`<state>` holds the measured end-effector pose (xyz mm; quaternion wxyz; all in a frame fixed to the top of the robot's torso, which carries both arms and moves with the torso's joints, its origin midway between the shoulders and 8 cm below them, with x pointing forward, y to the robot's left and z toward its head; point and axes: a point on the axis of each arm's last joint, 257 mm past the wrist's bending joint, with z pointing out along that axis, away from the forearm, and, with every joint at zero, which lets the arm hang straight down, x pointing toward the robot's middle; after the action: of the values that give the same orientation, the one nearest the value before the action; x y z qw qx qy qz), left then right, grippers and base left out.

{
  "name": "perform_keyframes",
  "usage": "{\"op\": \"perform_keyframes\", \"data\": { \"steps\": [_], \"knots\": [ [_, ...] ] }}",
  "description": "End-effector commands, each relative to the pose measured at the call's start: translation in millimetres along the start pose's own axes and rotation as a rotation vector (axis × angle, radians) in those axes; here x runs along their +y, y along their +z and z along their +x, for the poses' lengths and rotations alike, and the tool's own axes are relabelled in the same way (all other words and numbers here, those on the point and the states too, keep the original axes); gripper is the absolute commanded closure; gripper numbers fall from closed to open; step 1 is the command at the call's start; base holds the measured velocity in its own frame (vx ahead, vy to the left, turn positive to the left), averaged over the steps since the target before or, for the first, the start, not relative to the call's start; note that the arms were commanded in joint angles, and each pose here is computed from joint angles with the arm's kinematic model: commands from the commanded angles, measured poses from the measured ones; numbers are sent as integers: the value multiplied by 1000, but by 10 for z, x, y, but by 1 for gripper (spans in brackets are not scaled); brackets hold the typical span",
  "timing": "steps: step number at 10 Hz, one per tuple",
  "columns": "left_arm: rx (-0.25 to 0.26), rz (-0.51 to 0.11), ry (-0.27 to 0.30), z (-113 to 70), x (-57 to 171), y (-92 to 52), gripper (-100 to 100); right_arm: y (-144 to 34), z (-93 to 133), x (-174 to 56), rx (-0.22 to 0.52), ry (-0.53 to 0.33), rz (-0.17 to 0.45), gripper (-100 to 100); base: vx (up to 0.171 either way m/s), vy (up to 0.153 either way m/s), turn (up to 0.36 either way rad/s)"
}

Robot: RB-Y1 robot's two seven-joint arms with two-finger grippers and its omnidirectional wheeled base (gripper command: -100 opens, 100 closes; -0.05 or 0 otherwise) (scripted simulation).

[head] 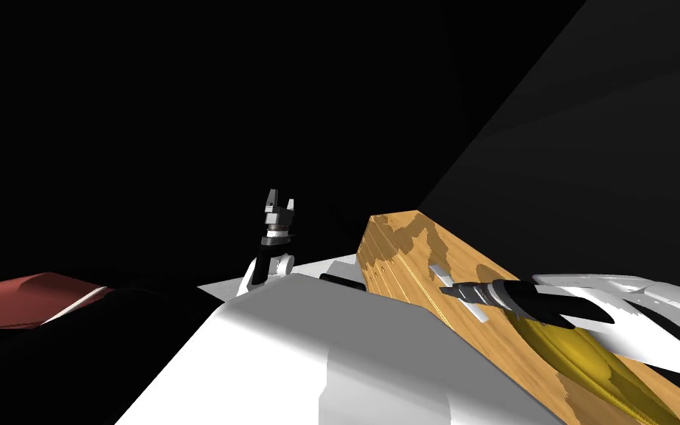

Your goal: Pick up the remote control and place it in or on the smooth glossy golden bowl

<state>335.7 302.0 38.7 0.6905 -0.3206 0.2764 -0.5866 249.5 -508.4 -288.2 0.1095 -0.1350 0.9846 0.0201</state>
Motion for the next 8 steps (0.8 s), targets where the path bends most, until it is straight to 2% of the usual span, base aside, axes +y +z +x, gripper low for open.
{"op": "perform_keyframes", "data": {
  "steps": [1,2,3,7,8],
  "knots": [
    [0,0,0,0,0,0,0,-4,105,-47,52,-19,19,-100,25,-104,217],
    [0,0,0,0,0,0,0,-7,90,-48,57,-28,21,-100,14,-94,78],
    [0,0,0,0,0,0,0,-6,158,-71,91,-41,29,-100,25,-82,114],
    [0,0,0,0,0,0,0,37,541,-7,210,-50,18,-100,16,-79,124],
    [0,0,0,0,0,0,0,20,456,-36,191,-53,26,-100,0,-26,16]
  ]
}}
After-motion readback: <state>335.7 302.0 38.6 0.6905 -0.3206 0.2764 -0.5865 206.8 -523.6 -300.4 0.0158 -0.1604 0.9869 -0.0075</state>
